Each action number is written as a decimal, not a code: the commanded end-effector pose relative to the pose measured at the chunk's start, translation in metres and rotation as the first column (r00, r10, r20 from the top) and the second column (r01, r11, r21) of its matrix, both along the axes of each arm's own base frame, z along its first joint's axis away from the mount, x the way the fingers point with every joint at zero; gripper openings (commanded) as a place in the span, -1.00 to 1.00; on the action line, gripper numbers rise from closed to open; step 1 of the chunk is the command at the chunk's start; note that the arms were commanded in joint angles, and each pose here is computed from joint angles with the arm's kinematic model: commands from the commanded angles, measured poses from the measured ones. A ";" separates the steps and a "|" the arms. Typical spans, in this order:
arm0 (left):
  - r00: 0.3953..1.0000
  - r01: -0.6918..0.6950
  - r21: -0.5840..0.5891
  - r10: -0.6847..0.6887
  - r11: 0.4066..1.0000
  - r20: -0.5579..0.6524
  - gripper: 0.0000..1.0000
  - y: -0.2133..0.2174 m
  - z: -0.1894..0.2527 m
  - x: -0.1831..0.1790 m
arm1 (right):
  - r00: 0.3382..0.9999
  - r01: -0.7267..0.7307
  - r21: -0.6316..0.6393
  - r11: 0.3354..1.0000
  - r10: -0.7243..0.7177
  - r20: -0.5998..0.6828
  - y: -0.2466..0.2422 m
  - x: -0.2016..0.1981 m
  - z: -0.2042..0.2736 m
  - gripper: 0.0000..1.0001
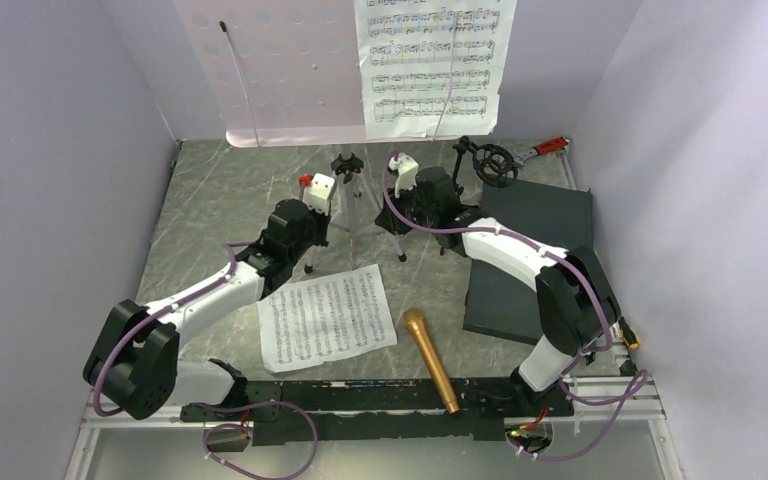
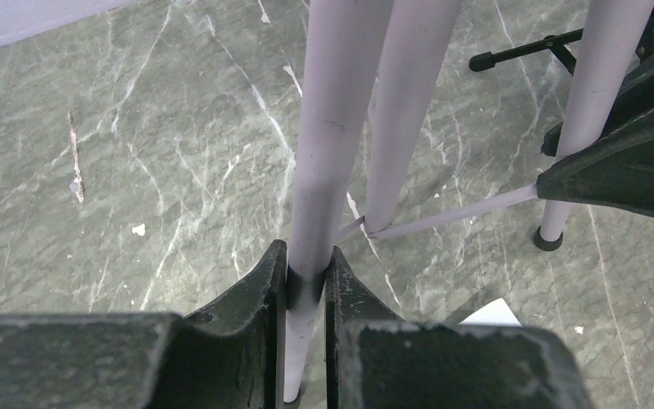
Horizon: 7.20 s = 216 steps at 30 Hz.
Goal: Set up the instrument practice props
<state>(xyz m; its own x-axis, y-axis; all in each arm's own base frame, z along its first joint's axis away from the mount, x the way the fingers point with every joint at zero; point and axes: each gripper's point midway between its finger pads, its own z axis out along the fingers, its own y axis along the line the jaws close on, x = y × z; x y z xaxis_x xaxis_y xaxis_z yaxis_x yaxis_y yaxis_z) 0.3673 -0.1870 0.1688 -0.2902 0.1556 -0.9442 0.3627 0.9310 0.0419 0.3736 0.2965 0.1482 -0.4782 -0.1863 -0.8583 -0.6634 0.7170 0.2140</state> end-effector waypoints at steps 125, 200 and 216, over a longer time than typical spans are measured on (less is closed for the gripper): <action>0.933 0.218 -0.011 -0.212 0.976 -0.291 -0.71 -0.031 -0.081 -0.009 | 0.963 0.225 -0.314 0.922 -0.260 -0.075 -0.080 -0.007 -0.040 0.40; 0.702 -0.618 -0.365 0.281 0.696 -0.654 0.87 0.101 -0.105 -0.146 | 0.932 0.005 0.187 0.982 0.063 -0.357 0.023 -0.123 -0.054 -1.00; 0.904 0.293 -0.448 -0.398 0.845 -0.159 0.87 0.024 0.110 -0.152 | 0.890 -0.438 0.154 0.886 0.451 -0.062 -0.016 -0.209 0.124 -1.00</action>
